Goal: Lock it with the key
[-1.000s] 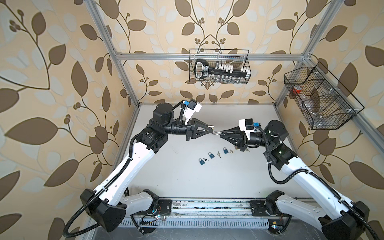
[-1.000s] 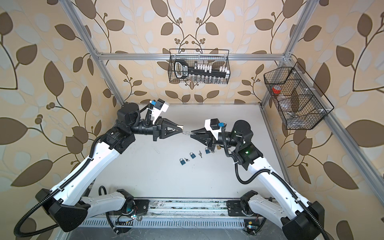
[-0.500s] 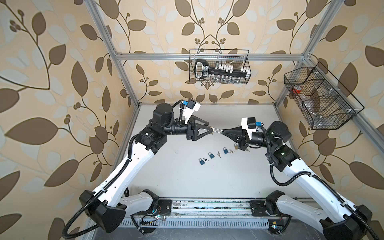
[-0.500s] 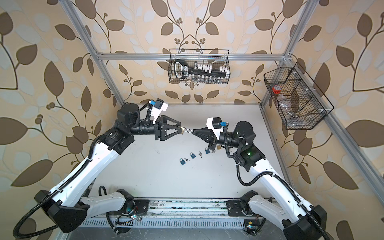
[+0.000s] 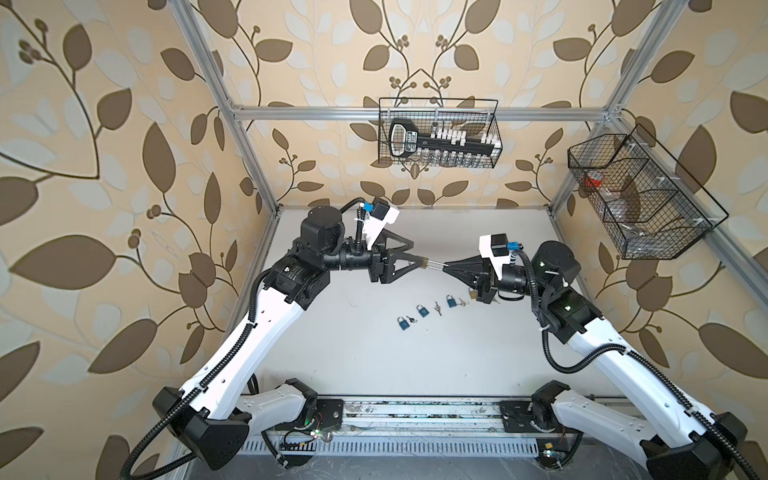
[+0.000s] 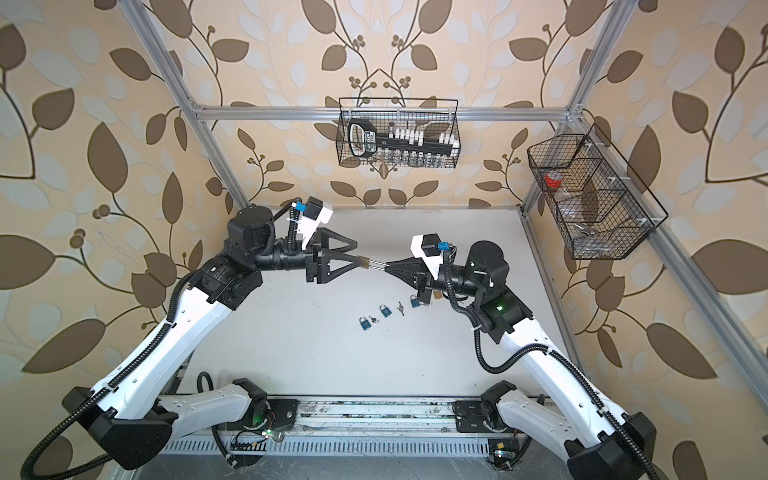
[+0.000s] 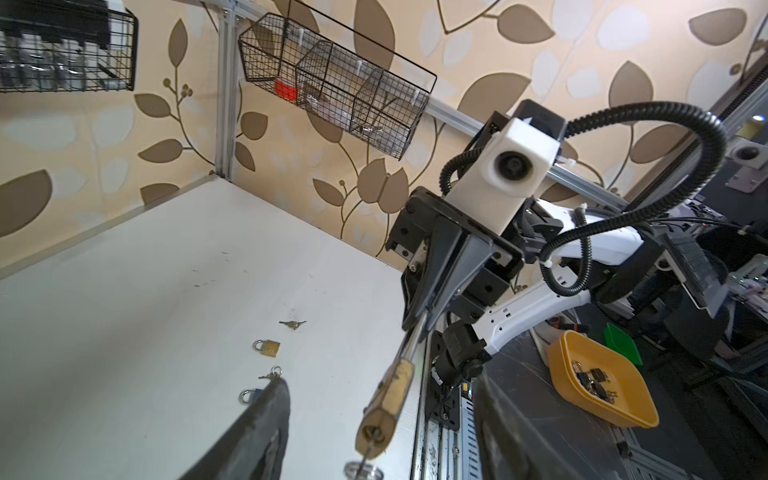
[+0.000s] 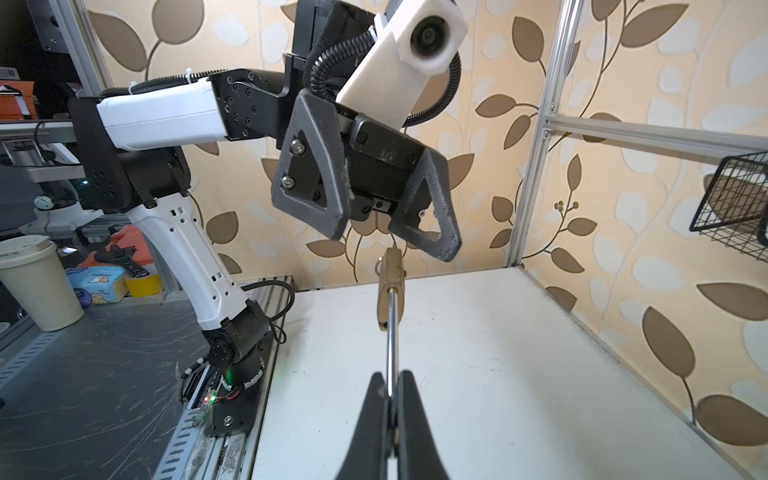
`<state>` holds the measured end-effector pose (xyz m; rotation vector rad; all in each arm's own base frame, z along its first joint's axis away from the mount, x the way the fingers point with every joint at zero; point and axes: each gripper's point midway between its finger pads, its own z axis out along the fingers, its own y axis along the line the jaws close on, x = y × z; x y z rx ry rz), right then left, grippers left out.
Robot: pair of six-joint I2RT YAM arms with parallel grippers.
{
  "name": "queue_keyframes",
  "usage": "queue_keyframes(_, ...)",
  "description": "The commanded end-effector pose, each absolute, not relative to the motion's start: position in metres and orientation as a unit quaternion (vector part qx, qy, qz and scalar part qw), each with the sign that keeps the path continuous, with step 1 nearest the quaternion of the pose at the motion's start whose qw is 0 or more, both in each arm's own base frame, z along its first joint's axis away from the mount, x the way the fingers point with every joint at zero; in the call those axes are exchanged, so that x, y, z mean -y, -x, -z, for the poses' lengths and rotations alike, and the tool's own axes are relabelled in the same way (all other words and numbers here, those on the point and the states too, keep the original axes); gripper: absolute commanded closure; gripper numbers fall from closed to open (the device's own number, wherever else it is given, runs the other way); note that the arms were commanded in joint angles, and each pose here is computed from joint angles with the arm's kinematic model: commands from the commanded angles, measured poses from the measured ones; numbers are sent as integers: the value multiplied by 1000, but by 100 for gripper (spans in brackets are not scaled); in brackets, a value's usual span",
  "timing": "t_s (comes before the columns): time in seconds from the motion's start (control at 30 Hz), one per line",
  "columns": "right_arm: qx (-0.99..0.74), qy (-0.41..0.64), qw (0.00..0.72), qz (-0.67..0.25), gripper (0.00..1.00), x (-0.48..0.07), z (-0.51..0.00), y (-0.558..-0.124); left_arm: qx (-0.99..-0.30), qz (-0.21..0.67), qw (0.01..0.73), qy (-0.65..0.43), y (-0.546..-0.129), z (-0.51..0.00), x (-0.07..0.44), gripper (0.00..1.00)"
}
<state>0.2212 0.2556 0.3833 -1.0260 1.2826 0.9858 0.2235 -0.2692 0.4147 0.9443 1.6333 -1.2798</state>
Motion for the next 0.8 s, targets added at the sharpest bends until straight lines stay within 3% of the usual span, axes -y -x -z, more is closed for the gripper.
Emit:
queue_keyframes(0.0, -522, 454, 576, -436, 100, -257, -402, -208, -598, 532, 425, -423, -209, -438, 273, 31)
queue_keyframes(0.3, -524, 443, 593, -422, 100, -252, -407, -210, -593, 549, 396, -436, -205, -430, 280, 51)
queue_keyframes(0.77, -521, 434, 597, -429, 100, -248, -411, -210, -596, 544, 396, -437, -205, -425, 279, 66)
